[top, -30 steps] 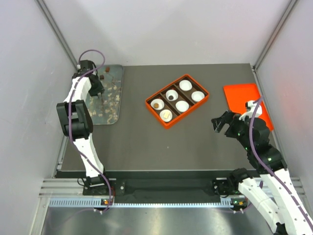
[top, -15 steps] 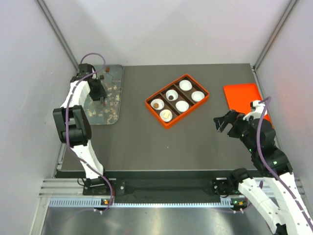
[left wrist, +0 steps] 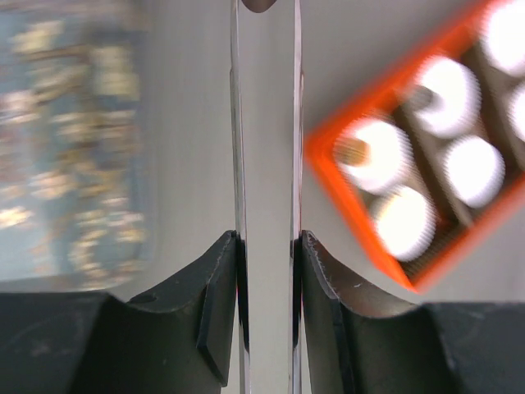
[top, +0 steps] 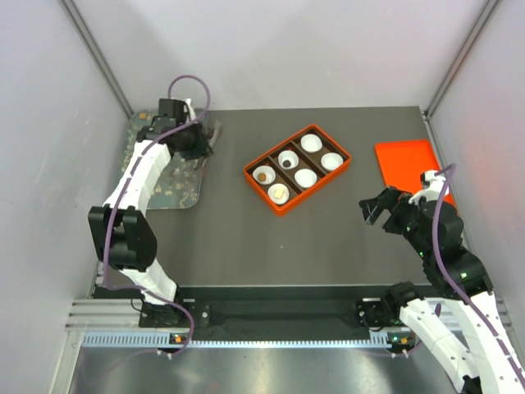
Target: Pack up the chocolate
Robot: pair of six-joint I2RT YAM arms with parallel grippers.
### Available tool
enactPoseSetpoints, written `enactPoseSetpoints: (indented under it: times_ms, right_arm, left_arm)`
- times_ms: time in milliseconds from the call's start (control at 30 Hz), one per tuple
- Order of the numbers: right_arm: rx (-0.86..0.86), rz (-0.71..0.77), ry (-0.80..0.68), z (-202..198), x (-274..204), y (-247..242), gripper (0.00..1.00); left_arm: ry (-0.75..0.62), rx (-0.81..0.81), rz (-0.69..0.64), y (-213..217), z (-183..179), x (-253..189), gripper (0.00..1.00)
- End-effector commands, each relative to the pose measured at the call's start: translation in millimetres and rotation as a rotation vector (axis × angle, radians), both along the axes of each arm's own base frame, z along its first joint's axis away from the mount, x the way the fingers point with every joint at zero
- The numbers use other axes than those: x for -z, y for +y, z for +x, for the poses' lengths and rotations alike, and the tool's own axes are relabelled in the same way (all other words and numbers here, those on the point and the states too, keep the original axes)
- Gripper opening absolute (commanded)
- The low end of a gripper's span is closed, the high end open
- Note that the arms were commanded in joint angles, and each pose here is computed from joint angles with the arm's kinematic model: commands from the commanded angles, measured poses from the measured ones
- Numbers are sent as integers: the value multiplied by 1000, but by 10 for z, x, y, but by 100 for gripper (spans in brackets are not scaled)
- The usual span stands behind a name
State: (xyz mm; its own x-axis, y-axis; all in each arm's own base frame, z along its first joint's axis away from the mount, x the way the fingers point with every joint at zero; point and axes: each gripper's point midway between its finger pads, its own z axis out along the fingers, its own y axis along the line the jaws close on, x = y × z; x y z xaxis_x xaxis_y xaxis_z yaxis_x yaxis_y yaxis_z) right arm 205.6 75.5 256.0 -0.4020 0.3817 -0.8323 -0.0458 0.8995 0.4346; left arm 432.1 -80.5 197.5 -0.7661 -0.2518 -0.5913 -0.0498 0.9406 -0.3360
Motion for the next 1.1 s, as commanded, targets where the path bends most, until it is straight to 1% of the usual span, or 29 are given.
enactPoseSetpoints:
  times_ms: [0, 33, 67, 133, 167, 233, 267, 333, 367, 467, 600, 667, 1067]
  right_arm:
    - [6, 13, -37, -15, -189, -10, 100]
    - [5, 11, -31, -13, -173, -6, 100]
    - [8, 10, -30, -10, -166, -11, 100]
    - [9, 9, -30, -9, -166, -14, 100]
    - [11, 8, -28, -6, -163, -15, 100]
    - [13, 6, -28, -12, -169, -24, 100]
    - [14, 3, -26, -11, -162, -27, 100]
    - [19, 0, -30, -8, -175, -38, 100]
    - [21, -2, -26, -8, -165, -41, 100]
    - [21, -4, -20, 3, -150, -37, 100]
    - [26, -3, -20, -2, -150, -46, 100]
    - [30, -11, -21, -7, -148, -61, 100]
    - [30, -8, -15, 23, -135, -46, 100]
  left_arm:
    - [-164, 159, -83, -625, -82, -627, 33]
    - [-173, 190, -83, -752, -112, -667, 33]
    - [-177, 256, -83, -1009, -206, -685, 32]
    - [-170, 309, -85, -1244, -274, -695, 31]
    - [-151, 353, -91, -1443, -365, -650, 31]
    - [-154, 388, -87, -1624, -431, -637, 31]
    - [-161, 427, -91, -1807, -513, -642, 31]
    - [-159, 457, -79, -1991, -577, -569, 31]
    - [-154, 512, -74, -2182, -702, -525, 30]
    - [-108, 567, -16, -2450, -800, -224, 30]
    - [-74, 598, 37, -2595, -853, -22, 29]
    - [-78, 603, 61, -2645, -866, 7, 29]
    - [-50, 570, 140, -2537, -857, 196, 31]
